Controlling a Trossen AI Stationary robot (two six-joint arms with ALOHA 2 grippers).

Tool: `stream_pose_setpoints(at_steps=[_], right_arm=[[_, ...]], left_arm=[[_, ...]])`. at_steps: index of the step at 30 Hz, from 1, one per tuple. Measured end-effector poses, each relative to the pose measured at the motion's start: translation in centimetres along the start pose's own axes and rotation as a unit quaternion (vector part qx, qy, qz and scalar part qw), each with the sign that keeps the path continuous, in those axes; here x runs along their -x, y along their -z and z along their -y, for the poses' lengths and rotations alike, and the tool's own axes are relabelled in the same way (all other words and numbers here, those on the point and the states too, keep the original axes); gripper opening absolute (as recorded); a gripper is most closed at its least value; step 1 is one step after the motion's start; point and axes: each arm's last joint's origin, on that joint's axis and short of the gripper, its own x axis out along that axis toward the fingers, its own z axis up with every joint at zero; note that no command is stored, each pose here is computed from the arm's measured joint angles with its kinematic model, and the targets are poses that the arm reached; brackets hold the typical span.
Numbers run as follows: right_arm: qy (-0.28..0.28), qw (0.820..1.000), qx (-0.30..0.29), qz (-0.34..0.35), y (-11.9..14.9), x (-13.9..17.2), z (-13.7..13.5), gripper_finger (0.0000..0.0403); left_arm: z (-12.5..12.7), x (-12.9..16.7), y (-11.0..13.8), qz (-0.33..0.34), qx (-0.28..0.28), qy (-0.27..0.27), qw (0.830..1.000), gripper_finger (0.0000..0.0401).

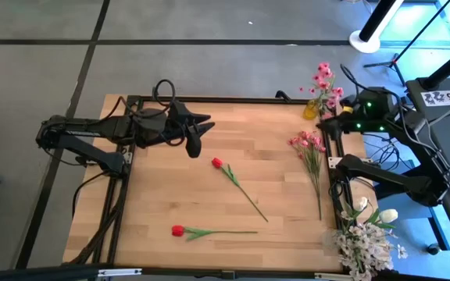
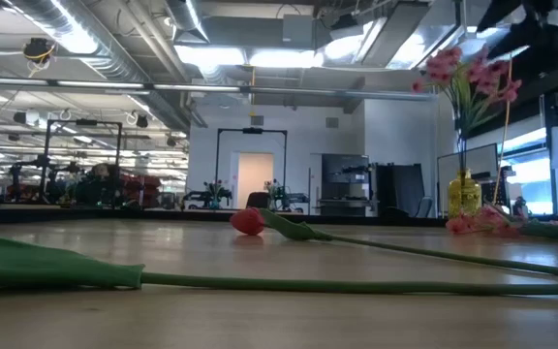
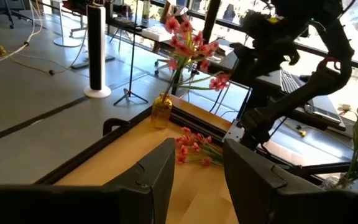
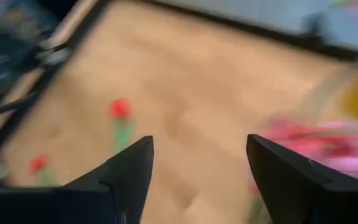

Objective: Sort flowers into vase by color
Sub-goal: Put the pink flowers into the yellow vase

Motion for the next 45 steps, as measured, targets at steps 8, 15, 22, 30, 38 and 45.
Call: stream_pose_setpoints(at_steps=[8,15,22,30,38,45], right_arm=[[-0.115,0.989,0.078,-0.041,-0.2,-0.5,-0.6,0.0257],[-0.081,0.987,0.091,-0.104,-2.9,-5.3,-0.1,0.0257],[-0.114,0.952,0.186,-0.217,-1.3,-10.1,-2.2,0.0257],[-0.024,0.942,0.179,-0.283,3.7,-11.3,-5.2,0.0237],[0.213,0.934,-0.017,-0.287,9.3,-14.7,-1.0,0.023],[0.297,0.909,-0.071,-0.284,12.0,-17.7,3.3,0.023]], left_arm=[[0.0,0.0,0.0,0.003,-0.004,-0.008,1.0,0.0131],[-0.3,-0.1,-0.1,0.006,-0.004,-0.017,1.0,0.0131],[-0.3,-0.1,-0.1,0.005,-0.002,-0.017,1.0,0.0131],[-0.2,-0.1,-0.1,0.004,-0.001,-0.016,1.0,0.0131],[-0.3,-0.1,-0.1,0.005,-0.001,-0.017,1.0,0.0131],[-0.3,-0.1,-0.1,0.004,-0.005,-0.018,1.0,0.0131]])
